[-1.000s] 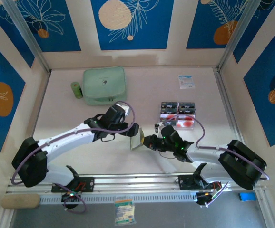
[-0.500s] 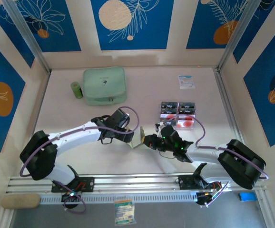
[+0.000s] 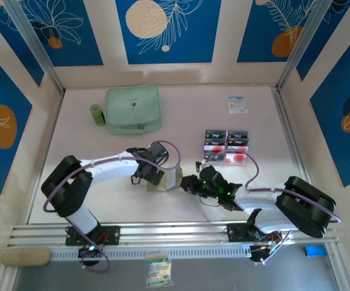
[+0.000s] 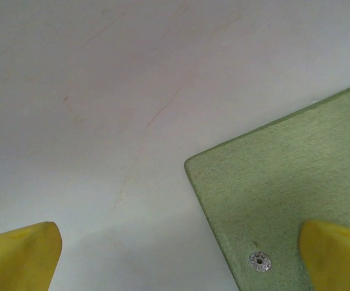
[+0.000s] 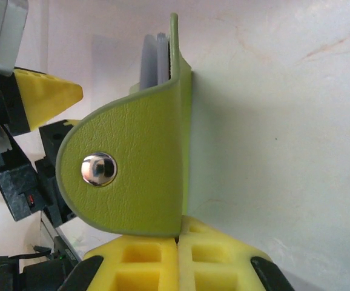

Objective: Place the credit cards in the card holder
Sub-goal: Open the card holder at the center of the table.

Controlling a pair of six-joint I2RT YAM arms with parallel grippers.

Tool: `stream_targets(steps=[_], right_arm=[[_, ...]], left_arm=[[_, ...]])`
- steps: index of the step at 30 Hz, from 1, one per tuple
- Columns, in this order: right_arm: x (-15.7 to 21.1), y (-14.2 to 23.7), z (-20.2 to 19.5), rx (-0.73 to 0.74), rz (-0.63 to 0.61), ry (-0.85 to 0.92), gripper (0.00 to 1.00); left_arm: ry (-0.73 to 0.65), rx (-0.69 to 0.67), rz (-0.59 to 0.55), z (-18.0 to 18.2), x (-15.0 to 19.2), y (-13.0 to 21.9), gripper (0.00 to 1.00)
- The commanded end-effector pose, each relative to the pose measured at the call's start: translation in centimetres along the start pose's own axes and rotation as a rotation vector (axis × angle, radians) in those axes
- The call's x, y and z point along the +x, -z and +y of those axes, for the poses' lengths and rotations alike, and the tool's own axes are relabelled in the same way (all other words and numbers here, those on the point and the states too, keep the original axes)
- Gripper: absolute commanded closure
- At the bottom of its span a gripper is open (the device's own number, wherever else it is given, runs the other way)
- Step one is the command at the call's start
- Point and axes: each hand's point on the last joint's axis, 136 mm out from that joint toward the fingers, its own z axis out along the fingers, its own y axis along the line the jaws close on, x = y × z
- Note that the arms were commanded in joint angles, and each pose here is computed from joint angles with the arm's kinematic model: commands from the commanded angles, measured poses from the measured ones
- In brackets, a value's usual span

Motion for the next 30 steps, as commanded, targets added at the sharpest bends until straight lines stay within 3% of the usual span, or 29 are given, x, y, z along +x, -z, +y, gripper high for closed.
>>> stream_targets(steps=[1, 6, 20, 25, 30], right_arm=[[0.2, -0.3, -0.7, 0.034, -0.027, -0.02, 1.0], [0.4, -0.6, -0.7, 0.047, -0.034, -0.016, 1.0], [0.5, -1.0, -0.5, 0.05, -0.034, -0.013, 1.0], [0.7, -1.1, -0.5, 0.053, -0.029, -0.013, 1.0], [0.8, -1.2, -0.5, 0.051, -0.029, -0.013, 1.0]], left_arm=[[0.023, 0.013, -0.027, 0.8, -1.7, 1.3, 0.0], [0.112, 0.146, -0.111, -0.5, -4.3, 4.7, 0.0], [0.42, 0.734, -0.358, -7.3, -10.4, 15.1, 0.0], [0.478, 0.862, -0.405, -9.2, -11.3, 16.6, 0.0], [0.53, 0.931, -0.392, -10.7, -10.9, 15.7, 0.0]])
